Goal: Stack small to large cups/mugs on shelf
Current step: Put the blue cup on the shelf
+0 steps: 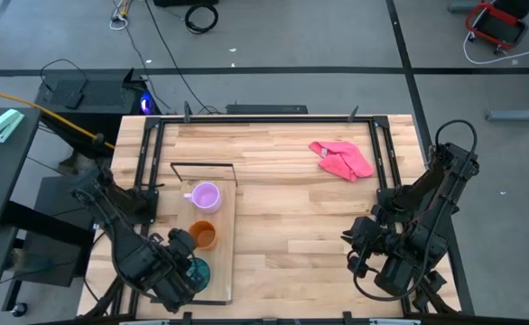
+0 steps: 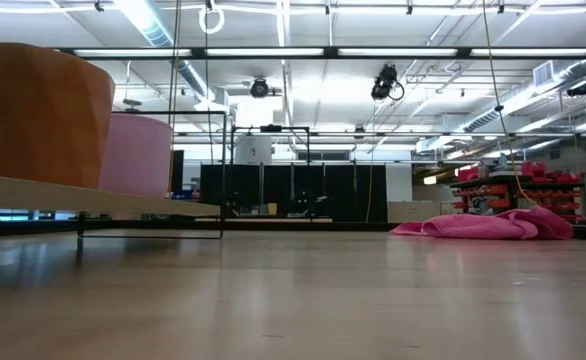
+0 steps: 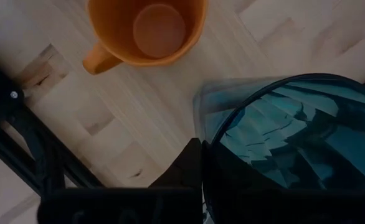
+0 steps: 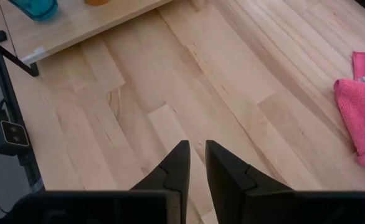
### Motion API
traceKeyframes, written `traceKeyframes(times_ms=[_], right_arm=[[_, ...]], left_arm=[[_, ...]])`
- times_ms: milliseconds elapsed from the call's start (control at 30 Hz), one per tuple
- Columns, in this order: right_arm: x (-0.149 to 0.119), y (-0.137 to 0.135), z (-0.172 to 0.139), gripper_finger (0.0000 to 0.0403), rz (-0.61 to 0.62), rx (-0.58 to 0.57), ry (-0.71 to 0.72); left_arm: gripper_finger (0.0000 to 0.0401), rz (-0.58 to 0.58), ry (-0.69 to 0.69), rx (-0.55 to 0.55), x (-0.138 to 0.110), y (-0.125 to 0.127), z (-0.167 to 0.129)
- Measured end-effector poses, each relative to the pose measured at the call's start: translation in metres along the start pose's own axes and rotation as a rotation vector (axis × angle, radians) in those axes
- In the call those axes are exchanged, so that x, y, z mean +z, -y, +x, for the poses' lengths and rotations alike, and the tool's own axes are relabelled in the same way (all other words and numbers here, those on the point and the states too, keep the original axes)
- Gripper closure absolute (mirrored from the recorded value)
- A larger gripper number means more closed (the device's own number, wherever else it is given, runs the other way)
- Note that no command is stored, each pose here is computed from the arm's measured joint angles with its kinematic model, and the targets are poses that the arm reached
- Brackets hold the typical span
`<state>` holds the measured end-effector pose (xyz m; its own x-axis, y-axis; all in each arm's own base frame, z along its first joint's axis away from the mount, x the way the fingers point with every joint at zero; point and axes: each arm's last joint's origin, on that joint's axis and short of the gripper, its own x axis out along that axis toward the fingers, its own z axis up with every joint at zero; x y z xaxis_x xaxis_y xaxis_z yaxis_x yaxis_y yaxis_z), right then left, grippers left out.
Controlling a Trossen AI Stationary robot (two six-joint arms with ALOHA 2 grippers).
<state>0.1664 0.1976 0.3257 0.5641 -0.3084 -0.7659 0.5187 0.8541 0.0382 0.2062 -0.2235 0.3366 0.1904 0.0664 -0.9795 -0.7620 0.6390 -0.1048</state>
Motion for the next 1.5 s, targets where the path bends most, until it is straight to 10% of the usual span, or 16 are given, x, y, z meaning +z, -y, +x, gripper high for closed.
traceKeyframes(times_ms=[1233,1500], right_arm=[[0.0,-0.003,0.0,0.0344,-0.01,0.028,0.003],[0.0,-0.004,0.0,0.0344,-0.005,0.036,0.004]], left_arm=[[0.0387,-0.011,-0.027,0.041,-0.018,0.01,0.014],[0.0328,-0.029,-0.025,0.071,-0.019,0.009,0.016]])
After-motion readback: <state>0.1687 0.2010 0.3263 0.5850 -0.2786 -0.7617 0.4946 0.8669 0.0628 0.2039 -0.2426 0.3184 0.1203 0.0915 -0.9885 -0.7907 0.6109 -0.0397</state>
